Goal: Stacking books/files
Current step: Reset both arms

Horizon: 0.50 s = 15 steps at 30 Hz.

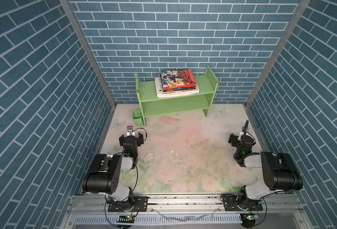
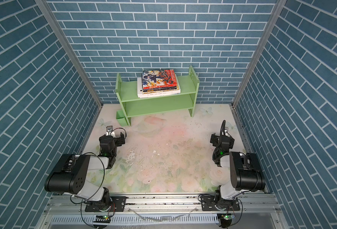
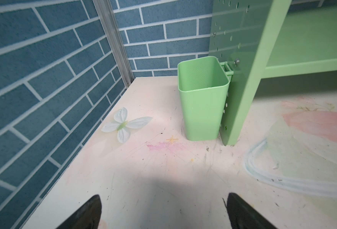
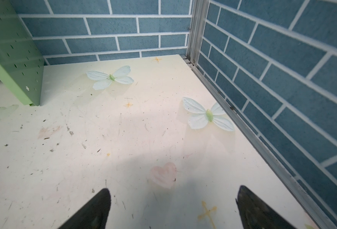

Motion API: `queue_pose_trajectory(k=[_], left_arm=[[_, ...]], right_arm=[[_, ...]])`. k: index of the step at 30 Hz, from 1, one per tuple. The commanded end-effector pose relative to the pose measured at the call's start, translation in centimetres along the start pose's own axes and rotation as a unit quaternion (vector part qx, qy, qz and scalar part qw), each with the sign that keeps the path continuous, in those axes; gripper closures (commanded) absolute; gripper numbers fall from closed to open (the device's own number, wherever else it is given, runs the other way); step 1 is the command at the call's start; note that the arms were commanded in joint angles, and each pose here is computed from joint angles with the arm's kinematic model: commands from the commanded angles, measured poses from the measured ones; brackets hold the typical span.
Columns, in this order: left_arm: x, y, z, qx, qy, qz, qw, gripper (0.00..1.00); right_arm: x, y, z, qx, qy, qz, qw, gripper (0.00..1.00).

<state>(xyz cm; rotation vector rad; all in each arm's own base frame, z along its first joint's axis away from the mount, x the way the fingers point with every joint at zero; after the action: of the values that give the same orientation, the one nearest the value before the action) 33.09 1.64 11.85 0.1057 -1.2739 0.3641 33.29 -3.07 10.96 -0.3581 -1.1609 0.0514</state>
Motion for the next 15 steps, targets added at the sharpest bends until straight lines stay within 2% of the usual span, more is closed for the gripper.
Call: queue_pose_trajectory(k=[1, 15], left_arm=[[-0.11, 0.03, -0.15, 0.0, 0.006, 0.0, 1.0, 0.0], [-0.1, -0.01, -0.09, -0.001, 0.005, 0.0, 1.0, 0.0]], right_arm=[[0.23, 0.0, -0.01, 0.003, -0.008, -0.007, 1.0, 0.01], [0.26, 0.1, -0.16, 0.007, -0.006, -0.006, 1.0, 0.01]])
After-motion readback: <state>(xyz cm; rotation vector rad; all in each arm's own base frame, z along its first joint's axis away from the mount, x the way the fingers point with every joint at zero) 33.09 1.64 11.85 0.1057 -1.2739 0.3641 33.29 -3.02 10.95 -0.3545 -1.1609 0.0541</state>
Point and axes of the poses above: each gripper's point midway between its finger pads, its own z axis back along the fingers, its own y axis along the line the jaws close on, x = y × z, the point moved 6 cm from there along z, back along the fingers, and after that the axes turned 15 degrees about z, right-handed, at the moved point
